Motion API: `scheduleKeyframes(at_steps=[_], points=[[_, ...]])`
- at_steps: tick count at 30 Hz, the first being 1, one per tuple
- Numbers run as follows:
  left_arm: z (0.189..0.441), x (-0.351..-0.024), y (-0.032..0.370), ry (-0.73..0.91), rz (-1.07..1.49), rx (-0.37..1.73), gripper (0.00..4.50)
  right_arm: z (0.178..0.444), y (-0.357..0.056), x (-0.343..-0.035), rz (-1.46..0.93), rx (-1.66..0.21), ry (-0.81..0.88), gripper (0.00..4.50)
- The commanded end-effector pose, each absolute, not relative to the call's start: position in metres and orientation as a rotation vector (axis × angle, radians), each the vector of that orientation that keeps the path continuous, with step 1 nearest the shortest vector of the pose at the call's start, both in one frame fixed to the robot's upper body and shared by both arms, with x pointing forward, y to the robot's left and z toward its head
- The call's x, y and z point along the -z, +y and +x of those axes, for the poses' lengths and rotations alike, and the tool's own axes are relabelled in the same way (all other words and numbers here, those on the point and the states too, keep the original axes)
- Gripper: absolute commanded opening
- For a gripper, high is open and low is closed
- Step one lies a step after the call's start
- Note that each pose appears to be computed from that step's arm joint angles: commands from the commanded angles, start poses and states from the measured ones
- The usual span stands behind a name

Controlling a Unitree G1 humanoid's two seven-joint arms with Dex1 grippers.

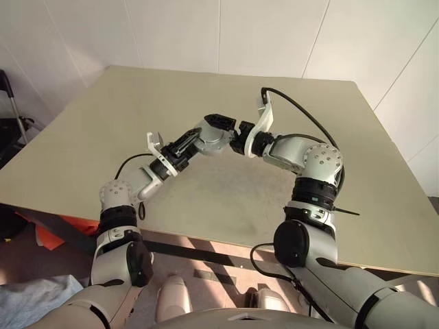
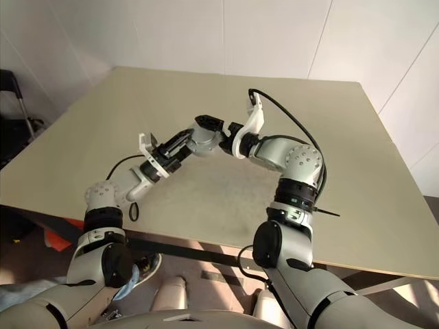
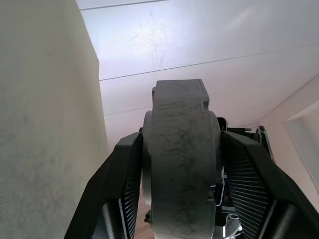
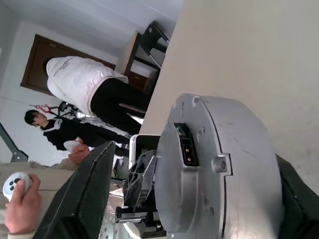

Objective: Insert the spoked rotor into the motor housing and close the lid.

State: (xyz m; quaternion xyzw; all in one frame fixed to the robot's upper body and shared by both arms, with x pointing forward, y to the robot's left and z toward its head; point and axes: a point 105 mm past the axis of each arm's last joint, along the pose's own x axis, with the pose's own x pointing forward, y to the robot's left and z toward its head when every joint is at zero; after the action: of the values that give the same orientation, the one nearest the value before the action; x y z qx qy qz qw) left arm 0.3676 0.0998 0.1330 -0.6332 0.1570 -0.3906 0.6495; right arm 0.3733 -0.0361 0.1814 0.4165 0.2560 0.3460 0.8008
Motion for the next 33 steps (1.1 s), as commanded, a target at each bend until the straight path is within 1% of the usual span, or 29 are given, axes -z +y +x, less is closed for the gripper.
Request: scheduleKeyframes(at_steps=[1,2,6,9,12,20,29,31,32,33], points=[[0.371,-0.137,0.106,0.317,-1.399,0.864,2.10,0.375,-0.039,-0.205,0.874,-0.761,0.435,4.47],[0.372,-0.136,0.108,0.313,-1.393,0.853,2.10,0.375,-0.040,-0.204,0.873,-0.752,0.435,4.47],[0.382,-0.131,0.136,0.227,-1.369,0.713,2.10,0.386,-0.051,-0.194,0.831,-0.644,0.432,4.47],[0.383,-0.129,0.150,0.194,-1.374,0.670,2.10,0.392,-0.057,-0.187,0.837,-0.589,0.440,4.47],[0.382,-0.129,0.159,0.168,-1.364,0.634,2.10,0.393,-0.059,-0.185,0.839,-0.583,0.440,4.47],[0.390,-0.110,0.210,0.080,-1.298,0.353,2.10,0.393,-0.057,-0.179,0.820,-0.579,0.461,4.47],[0.391,-0.091,0.256,0.078,-1.234,0.115,2.10,0.393,-0.053,-0.174,0.816,-0.583,0.482,4.47],[0.390,-0.087,0.262,0.085,-1.200,0.090,2.82,0.393,-0.052,-0.173,0.818,-0.582,0.489,4.50],[0.389,-0.086,0.264,0.089,-1.188,0.079,3.02,0.393,-0.052,-0.173,0.820,-0.580,0.491,4.50],[0.388,-0.085,0.267,0.092,-1.179,0.070,3.33,0.394,-0.052,-0.172,0.821,-0.578,0.494,4.50]])
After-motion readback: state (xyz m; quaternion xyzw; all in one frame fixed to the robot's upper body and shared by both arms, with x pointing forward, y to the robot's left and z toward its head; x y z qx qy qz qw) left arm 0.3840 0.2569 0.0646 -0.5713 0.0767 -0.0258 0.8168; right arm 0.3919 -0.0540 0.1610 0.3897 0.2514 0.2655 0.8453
